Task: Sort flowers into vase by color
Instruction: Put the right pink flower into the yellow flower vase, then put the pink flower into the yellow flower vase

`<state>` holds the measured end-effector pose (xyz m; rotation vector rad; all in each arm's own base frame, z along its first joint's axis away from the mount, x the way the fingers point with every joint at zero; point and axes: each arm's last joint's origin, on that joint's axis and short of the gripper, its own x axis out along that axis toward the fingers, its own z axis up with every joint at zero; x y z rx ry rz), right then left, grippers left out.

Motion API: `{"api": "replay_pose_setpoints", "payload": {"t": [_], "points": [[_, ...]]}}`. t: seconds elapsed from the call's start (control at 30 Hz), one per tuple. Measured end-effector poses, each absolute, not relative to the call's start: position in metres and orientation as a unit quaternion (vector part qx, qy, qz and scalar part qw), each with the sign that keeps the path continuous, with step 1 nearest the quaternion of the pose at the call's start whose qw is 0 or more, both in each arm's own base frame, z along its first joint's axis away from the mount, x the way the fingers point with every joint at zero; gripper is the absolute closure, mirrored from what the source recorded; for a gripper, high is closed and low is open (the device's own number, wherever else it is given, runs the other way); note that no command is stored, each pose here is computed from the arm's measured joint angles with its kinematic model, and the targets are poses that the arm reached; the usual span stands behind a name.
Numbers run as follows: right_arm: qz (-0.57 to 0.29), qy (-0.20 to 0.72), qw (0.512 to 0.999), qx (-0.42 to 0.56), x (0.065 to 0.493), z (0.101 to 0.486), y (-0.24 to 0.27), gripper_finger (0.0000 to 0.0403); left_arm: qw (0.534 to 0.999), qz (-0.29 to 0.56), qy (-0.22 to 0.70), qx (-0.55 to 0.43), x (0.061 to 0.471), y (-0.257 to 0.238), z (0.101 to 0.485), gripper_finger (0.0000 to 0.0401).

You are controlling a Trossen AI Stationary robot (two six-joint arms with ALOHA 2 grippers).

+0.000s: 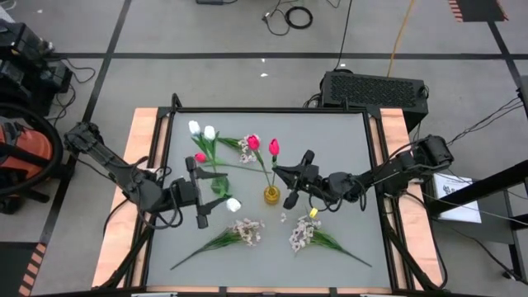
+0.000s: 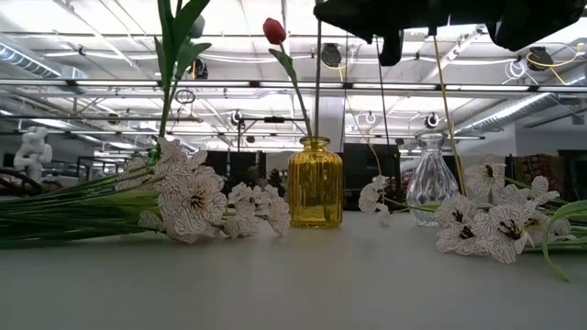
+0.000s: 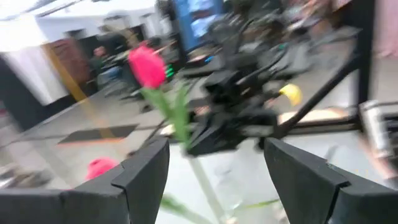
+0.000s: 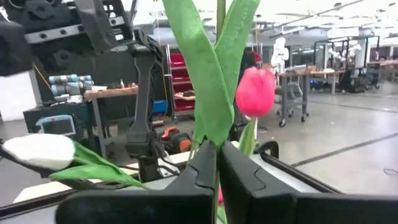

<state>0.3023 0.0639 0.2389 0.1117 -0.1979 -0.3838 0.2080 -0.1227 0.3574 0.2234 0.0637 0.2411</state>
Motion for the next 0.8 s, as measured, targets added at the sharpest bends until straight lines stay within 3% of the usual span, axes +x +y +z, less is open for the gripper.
{"api": "replay_pose_setpoints", "payload": {"t": [0.17,0.3,0.8], "points": [[-0.192,-0.071,0.977,0.060,0.304,0.233,0.063,0.0390,0.970,0.200,0.063,0.125,0.203,-0.119,0.351,0.0131],[-0.192,-0.043,0.979,0.051,0.304,0.227,0.063,0.0370,0.969,0.207,0.065,0.119,0.191,-0.119,0.353,0.0131],[-0.181,0.071,0.981,0.017,0.278,0.236,0.065,0.0262,0.951,0.261,0.165,-0.029,0.132,-0.083,0.322,0.0132]]}}
